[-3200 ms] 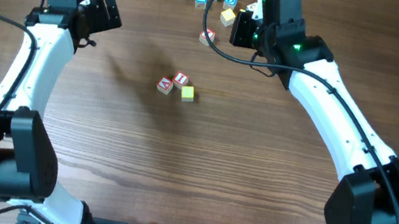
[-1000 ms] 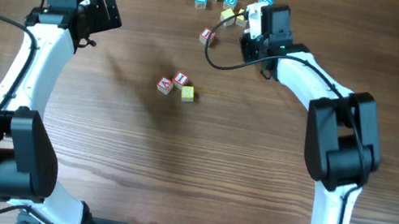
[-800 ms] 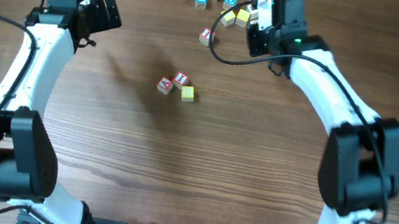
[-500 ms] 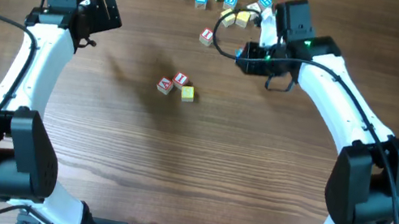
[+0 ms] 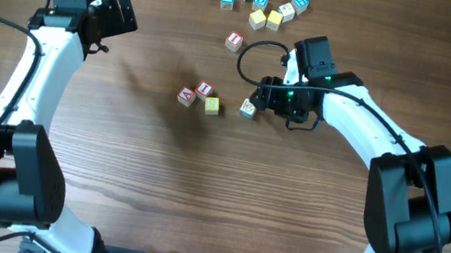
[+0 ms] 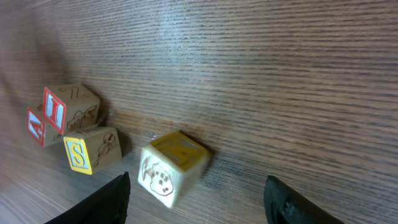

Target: Form a circle

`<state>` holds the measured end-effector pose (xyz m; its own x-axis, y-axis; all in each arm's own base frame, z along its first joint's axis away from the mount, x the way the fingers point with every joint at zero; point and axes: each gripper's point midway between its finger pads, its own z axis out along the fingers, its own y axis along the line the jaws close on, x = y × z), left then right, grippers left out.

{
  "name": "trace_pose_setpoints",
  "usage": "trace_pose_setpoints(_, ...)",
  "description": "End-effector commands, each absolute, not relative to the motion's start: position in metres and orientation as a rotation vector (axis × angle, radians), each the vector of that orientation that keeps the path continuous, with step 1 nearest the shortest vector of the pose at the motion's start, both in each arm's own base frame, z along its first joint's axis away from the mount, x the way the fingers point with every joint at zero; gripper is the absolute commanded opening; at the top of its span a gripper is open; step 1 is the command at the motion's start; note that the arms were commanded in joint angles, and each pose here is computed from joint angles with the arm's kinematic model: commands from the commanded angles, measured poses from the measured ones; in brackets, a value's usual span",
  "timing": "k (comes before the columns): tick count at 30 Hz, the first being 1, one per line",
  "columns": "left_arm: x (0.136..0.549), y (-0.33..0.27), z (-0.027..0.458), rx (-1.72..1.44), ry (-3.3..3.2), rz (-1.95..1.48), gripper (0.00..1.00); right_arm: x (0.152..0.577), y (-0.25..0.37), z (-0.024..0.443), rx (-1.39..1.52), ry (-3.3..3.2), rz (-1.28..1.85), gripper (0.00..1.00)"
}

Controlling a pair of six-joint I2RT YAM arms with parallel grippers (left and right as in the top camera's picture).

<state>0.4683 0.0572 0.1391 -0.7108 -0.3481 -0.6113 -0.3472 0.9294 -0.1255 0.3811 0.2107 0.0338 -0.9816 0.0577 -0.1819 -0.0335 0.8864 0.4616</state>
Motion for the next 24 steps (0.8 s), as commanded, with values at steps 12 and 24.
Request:
trace_pose_setpoints(12, 0.469, 0.058, 0.145, -0.502, 2.402, -0.007, 1.00, 0.370, 0.228, 0.036, 0.112, 2.902, 0.920, 0.05)
trace_pose_setpoints(24, 0.469, 0.058, 0.145, -0.502, 2.402, -0.007, 1.00, 0.397, 0.227, 0.007, 0.273, 2.837, 0.697, 0.04)
